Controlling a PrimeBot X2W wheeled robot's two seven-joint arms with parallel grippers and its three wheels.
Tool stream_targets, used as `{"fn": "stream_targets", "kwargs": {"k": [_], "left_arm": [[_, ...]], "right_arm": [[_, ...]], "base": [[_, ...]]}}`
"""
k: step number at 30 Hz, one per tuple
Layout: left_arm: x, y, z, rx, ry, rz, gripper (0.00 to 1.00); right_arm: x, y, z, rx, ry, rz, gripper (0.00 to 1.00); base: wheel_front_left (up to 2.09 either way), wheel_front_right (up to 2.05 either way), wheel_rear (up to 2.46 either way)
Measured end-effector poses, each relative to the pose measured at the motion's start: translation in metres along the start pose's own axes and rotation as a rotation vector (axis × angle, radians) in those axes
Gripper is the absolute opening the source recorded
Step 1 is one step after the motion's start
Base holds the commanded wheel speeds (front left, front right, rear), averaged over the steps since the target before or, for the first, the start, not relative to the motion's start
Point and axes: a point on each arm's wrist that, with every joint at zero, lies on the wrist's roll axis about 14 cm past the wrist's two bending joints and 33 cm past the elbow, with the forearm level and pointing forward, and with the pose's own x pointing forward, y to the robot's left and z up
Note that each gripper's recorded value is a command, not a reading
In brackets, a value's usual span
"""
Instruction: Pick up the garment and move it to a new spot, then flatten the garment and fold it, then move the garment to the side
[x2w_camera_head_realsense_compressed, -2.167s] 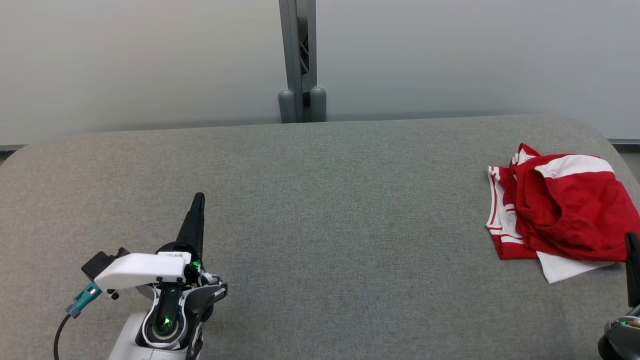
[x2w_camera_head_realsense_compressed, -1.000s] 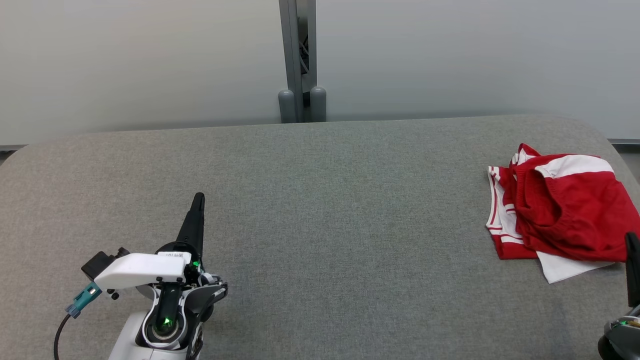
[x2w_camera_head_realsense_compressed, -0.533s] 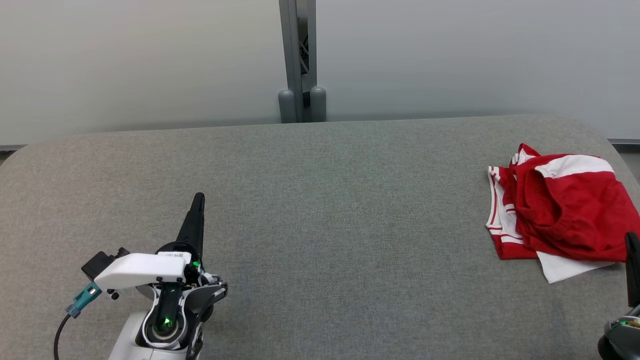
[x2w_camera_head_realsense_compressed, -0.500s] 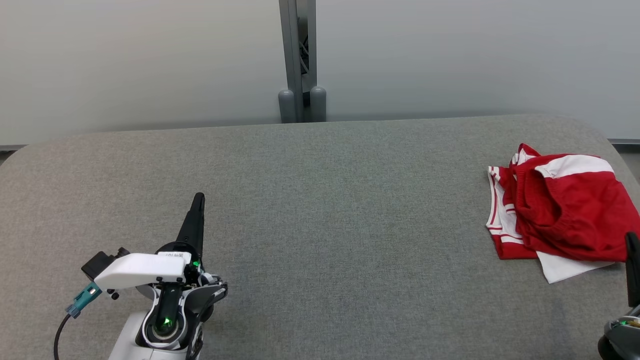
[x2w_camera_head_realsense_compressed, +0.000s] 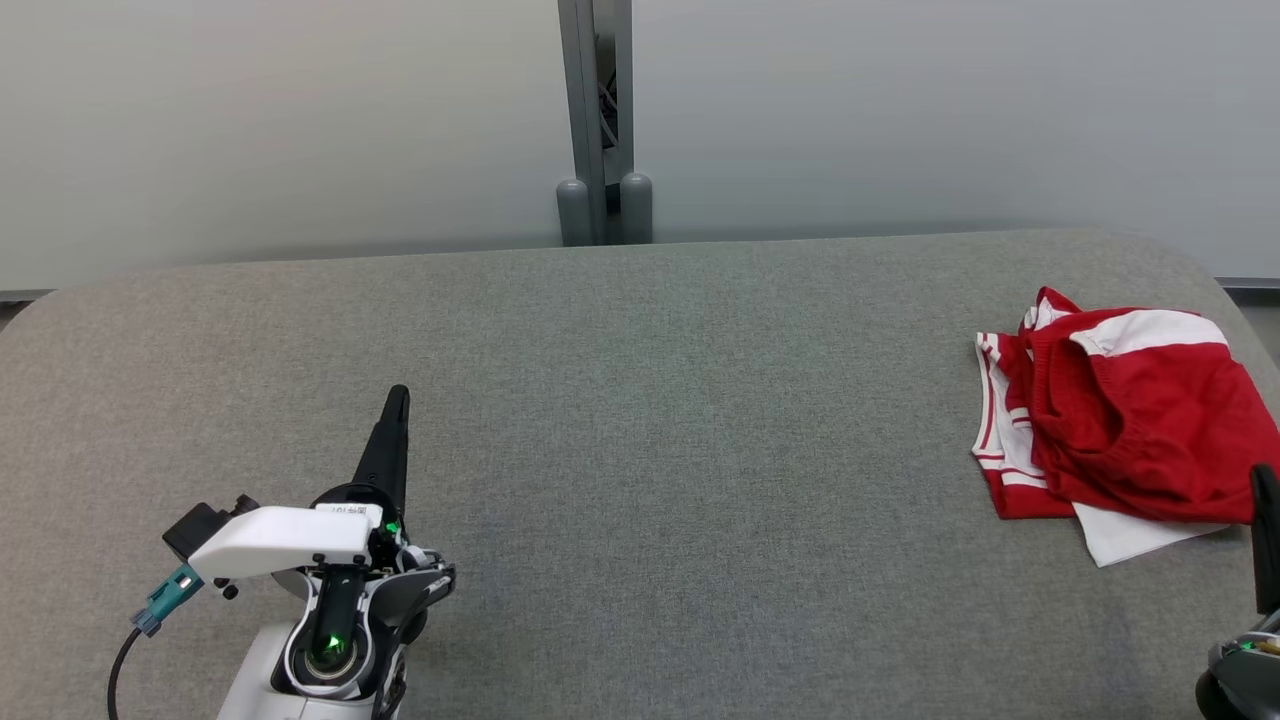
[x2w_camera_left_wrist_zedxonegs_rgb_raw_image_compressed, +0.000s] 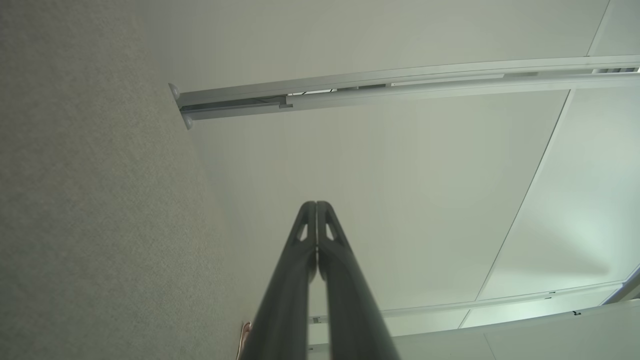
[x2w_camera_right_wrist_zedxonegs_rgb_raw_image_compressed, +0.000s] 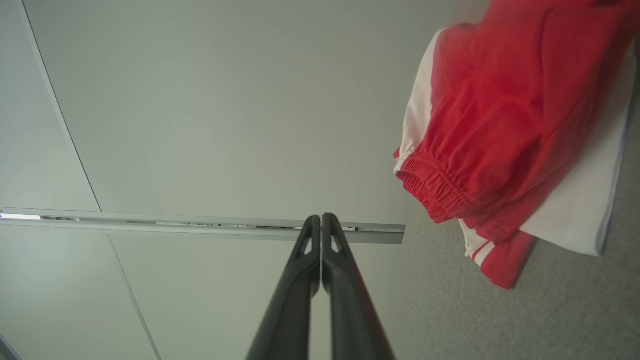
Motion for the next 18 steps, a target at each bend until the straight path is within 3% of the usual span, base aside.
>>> {"fn": "stream_targets", "kwargs": {"k": [18], "left_arm": [[0.0000, 0.0000, 0.0000, 0.000, 0.000, 0.000, 0.00]], "right_arm": [[0.0000, 0.0000, 0.0001, 0.000, 0.000, 0.000, 0.00]], "base": [[0.00, 0.00, 0.00]]}}
